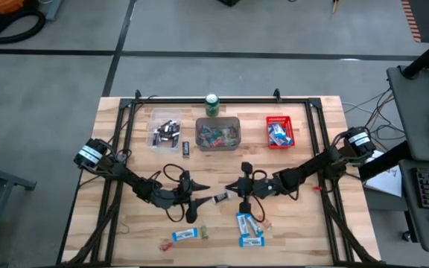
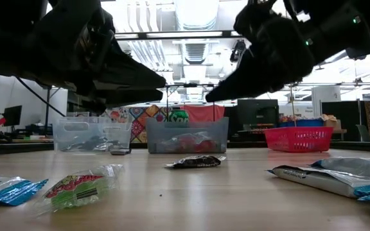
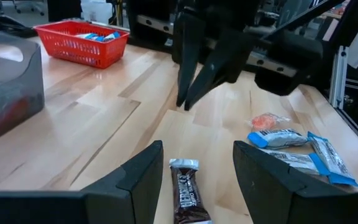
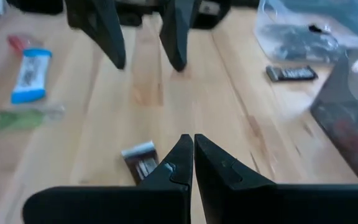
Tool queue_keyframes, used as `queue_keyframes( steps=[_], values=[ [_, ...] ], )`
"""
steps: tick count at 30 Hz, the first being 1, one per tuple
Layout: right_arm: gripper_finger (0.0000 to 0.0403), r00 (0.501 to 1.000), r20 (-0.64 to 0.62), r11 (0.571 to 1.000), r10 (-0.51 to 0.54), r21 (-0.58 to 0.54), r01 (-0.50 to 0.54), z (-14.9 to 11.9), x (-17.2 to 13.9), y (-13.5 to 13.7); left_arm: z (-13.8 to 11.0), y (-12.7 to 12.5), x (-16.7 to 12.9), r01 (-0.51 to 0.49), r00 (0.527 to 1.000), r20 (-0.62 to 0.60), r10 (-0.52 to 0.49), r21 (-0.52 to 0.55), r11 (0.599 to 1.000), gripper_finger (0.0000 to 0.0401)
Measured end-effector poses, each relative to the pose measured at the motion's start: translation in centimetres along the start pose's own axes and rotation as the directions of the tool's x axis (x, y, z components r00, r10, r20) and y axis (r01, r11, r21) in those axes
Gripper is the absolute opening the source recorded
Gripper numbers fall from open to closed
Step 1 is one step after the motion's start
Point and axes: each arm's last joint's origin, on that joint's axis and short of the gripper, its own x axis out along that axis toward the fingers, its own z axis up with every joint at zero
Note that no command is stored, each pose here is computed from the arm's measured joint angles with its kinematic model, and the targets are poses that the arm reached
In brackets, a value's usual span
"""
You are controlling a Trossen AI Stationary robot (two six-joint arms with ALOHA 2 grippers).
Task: Organize candy in baskets
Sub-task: Put the brown chocolate bar into the transparent bin
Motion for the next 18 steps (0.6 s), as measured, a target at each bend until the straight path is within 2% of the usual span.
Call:
queue_keyframes(
  steps=[6,12,18],
  values=[
    [0.0009,0.997,-0.079,1.000,-0.014,0.000,0.014,-0.8,0.0,-0.2,-1.8,0.0,0.8,-0.032,0.999,-0.030,0.032,0.018,0.999,0.0178],
    [0.0009,0.997,-0.082,1.000,-0.014,0.003,0.014,-0.8,0.0,-0.2,-2.8,-0.7,2.7,-0.014,0.997,0.080,0.004,0.126,0.992,0.0178],
    [0.0009,0.996,-0.084,1.000,-0.004,0.018,0.006,-0.8,0.0,-0.2,-4.9,0.2,3.6,-0.001,0.996,0.088,-0.007,0.090,0.996,0.0178]
  ],
)
